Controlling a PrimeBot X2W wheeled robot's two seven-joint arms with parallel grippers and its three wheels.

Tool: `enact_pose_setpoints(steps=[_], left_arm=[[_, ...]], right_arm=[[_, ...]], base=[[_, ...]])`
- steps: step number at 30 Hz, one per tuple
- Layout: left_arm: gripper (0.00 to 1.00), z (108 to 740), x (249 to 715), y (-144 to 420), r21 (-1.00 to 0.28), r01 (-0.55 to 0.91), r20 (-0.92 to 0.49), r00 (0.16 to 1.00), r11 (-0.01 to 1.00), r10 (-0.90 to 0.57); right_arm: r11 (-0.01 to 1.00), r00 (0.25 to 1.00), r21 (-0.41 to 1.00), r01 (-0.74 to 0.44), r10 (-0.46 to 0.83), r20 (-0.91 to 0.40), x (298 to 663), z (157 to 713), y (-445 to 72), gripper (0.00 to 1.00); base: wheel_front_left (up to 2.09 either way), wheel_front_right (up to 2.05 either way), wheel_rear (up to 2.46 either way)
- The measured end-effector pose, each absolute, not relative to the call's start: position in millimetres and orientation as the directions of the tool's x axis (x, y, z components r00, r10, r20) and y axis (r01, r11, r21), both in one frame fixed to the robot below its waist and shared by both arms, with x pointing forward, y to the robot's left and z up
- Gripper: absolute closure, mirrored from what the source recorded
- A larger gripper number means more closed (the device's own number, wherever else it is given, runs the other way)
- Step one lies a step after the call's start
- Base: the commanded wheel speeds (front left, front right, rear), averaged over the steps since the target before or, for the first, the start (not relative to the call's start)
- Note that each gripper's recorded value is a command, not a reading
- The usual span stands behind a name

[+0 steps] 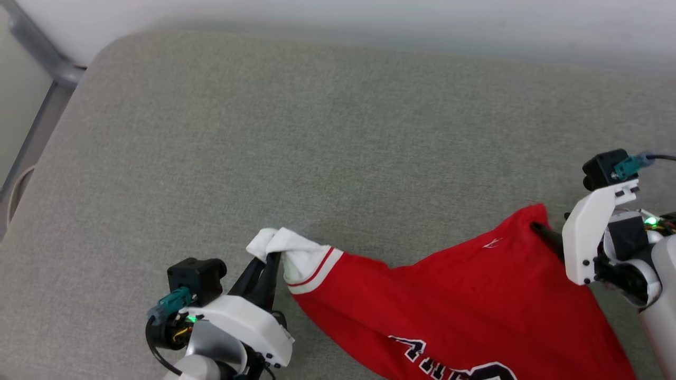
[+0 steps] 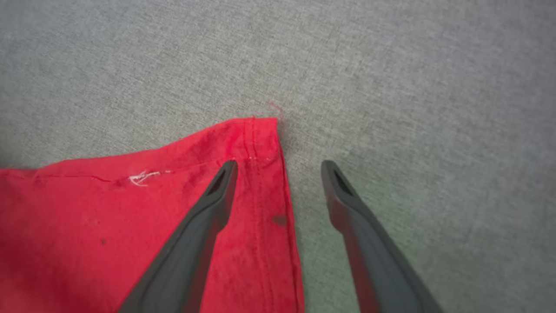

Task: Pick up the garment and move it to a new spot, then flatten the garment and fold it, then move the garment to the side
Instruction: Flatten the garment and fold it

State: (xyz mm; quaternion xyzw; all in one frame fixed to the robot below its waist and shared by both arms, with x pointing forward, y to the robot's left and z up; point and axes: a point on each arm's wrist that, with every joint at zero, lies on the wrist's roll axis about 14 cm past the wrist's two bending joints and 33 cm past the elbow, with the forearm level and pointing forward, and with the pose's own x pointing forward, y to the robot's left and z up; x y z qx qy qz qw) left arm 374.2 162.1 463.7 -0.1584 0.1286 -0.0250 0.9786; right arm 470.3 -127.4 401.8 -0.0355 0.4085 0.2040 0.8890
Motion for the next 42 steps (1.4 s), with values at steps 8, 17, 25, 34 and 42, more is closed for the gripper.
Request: enact_pose_setpoints(steps=[8, 17, 25, 34, 42], left_arm=[[1.0, 450, 385, 165, -0.32, -0.014, -0.269, 0.96, 0.947, -0.076], [1.0, 443, 385, 167, -0.336, -0.03, -0.282, 0.957, 0.941, -0.07], [1.0, 460, 385, 185, -0.32, -0.05, -0.25, 0.968, 0.946, -0.033], [1.0, 541, 434, 188, -0.238, 0.074, -0.026, 0.996, 0.968, -0.083], [1.0, 608, 497, 177, -0.183, 0.152, 0.137, 0.982, 0.971, -0.128]], right_arm=[[0.884, 0.424, 0.156, -0.441, 0.358, -0.832, 470, 358, -109, 0.0], [0.868, 0.347, 0.232, -0.439, 0.402, -0.847, 457, 355, -103, 1.0], [0.874, 0.504, 0.181, -0.451, 0.417, -0.757, 466, 398, -106, 1.0], [0.929, 0.782, 0.067, -0.364, 0.344, -0.521, 501, 488, -147, 1.0], [0.963, 0.925, -0.035, -0.267, 0.246, -0.291, 538, 562, -184, 1.0]], base=[[0.0, 0.0, 0.0], [0.0, 0.0, 0.0], [0.0, 0.0, 0.0], [0.0, 0.0, 0.0], [0.0, 0.0, 0.0]])
